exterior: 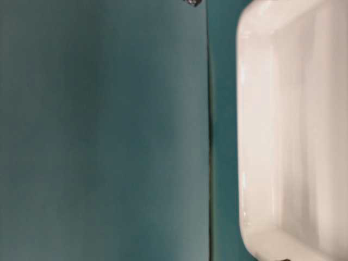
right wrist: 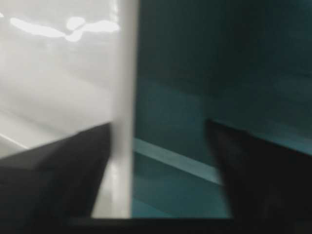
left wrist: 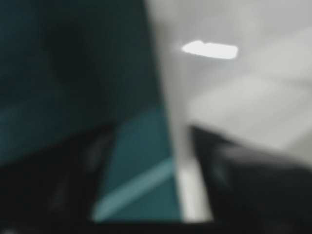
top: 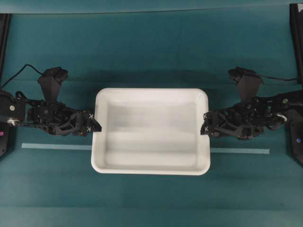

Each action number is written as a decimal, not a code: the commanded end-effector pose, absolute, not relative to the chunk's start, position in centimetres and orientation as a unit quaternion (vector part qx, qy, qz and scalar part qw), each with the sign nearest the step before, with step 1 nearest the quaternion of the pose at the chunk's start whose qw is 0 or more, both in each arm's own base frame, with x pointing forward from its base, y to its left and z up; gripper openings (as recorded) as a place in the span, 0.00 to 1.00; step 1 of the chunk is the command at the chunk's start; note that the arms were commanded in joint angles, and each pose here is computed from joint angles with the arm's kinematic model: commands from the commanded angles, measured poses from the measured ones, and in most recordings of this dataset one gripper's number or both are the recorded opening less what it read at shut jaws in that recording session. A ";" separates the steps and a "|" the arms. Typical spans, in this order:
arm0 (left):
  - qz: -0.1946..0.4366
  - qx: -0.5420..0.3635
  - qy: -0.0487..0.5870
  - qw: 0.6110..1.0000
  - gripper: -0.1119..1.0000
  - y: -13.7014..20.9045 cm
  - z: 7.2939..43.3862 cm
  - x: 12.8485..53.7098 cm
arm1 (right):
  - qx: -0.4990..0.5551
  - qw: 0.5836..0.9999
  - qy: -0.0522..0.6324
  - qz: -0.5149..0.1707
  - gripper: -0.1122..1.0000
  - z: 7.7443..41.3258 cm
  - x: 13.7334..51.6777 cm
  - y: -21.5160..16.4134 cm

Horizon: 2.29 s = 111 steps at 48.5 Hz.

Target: Lift the white case with both hands.

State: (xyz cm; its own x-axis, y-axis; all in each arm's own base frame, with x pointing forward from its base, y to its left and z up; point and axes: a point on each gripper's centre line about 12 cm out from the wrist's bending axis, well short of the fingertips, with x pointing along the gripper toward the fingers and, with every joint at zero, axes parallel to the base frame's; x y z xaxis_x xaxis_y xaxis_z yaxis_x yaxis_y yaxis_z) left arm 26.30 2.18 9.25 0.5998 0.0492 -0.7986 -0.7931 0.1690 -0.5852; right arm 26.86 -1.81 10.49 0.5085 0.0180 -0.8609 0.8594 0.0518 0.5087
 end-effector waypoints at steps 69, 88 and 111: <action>0.113 -0.520 0.098 0.841 0.92 2.1 27.3 22.8 | 0.612 0.751 0.174 -0.176 0.89 25.7 25.4 -2.5; 0.071 -0.358 0.059 0.929 0.91 2.0 31.0 22.1 | 0.381 0.911 0.112 -0.114 0.87 29.7 22.9 -2.9; 0.051 -0.172 0.028 0.983 0.91 1.8 33.5 19.5 | 0.152 0.983 0.084 -0.066 0.87 32.1 20.7 -2.0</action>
State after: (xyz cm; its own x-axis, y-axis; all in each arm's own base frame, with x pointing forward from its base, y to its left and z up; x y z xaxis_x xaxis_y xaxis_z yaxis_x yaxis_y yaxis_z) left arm 19.42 1.75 32.49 0.9925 0.0903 -0.0827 -0.1145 0.9242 -0.3643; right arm 20.74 -2.02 31.60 0.9743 -0.1050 -0.1995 0.1652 0.9347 0.3148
